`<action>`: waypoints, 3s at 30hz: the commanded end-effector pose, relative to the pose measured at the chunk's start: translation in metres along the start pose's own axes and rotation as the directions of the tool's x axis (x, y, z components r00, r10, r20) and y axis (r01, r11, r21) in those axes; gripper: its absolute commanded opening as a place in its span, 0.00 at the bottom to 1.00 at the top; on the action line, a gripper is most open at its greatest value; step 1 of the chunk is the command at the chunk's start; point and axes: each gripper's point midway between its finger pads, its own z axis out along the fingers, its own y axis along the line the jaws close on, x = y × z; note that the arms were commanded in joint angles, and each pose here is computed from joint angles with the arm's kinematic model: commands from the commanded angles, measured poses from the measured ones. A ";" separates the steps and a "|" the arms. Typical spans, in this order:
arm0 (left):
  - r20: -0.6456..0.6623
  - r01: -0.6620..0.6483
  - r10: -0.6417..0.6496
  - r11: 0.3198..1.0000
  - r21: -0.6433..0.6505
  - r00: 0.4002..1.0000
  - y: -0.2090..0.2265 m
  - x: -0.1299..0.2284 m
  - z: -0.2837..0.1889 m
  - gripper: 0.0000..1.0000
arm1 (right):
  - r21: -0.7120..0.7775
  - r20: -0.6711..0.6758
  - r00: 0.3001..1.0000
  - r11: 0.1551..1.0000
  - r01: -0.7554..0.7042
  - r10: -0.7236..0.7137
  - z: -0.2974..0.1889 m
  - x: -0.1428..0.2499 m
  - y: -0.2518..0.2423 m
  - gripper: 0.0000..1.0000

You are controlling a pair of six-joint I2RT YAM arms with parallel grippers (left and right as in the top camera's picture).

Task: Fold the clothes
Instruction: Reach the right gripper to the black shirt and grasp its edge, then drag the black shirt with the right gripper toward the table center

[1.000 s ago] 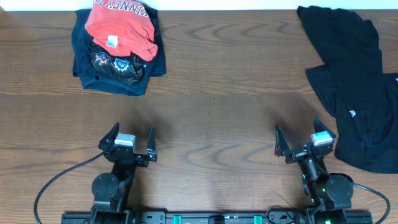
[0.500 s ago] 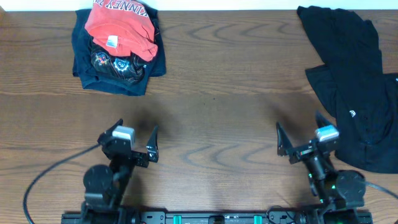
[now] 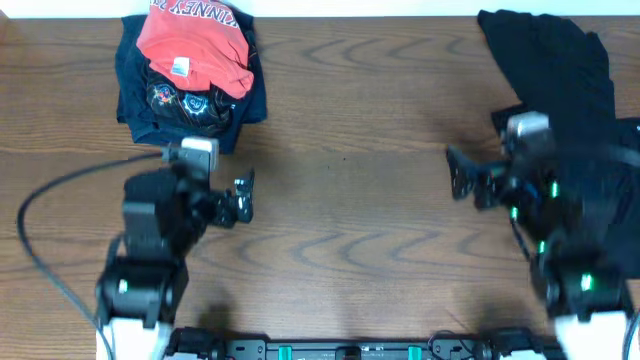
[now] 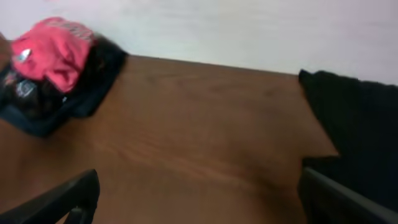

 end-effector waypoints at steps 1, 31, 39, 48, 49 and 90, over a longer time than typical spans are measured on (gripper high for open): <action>-0.083 0.007 -0.007 1.000 0.000 0.997 0.003 0.005 0.019 0.98 | 0.051 -0.099 0.993 0.997 -0.059 0.064 0.024 -0.012 -0.023 0.99; -0.439 0.077 -0.077 0.997 -0.017 0.895 0.018 0.086 0.097 0.98 | 0.442 -0.508 0.772 0.885 -0.148 0.383 0.182 0.172 -0.218 0.80; -0.439 0.077 -0.076 0.997 -0.017 0.895 0.019 0.086 0.097 0.98 | 0.464 -0.514 0.768 0.877 -0.125 0.382 0.196 0.193 -0.229 0.64; -0.439 0.077 -0.076 0.997 -0.017 0.895 0.019 0.086 0.097 0.98 | 0.504 -0.543 0.700 0.847 -0.170 0.463 0.203 0.233 -0.227 0.01; -0.439 0.077 -0.076 0.997 -0.017 0.895 0.019 0.086 0.097 0.98 | 0.511 -0.542 0.693 0.841 -0.179 0.476 0.203 0.235 -0.226 0.01; -0.296 0.050 -0.048 0.999 0.000 0.954 0.014 0.048 0.080 0.98 | -0.183 -0.412 0.911 0.982 -0.051 -0.029 -0.072 0.004 0.078 0.01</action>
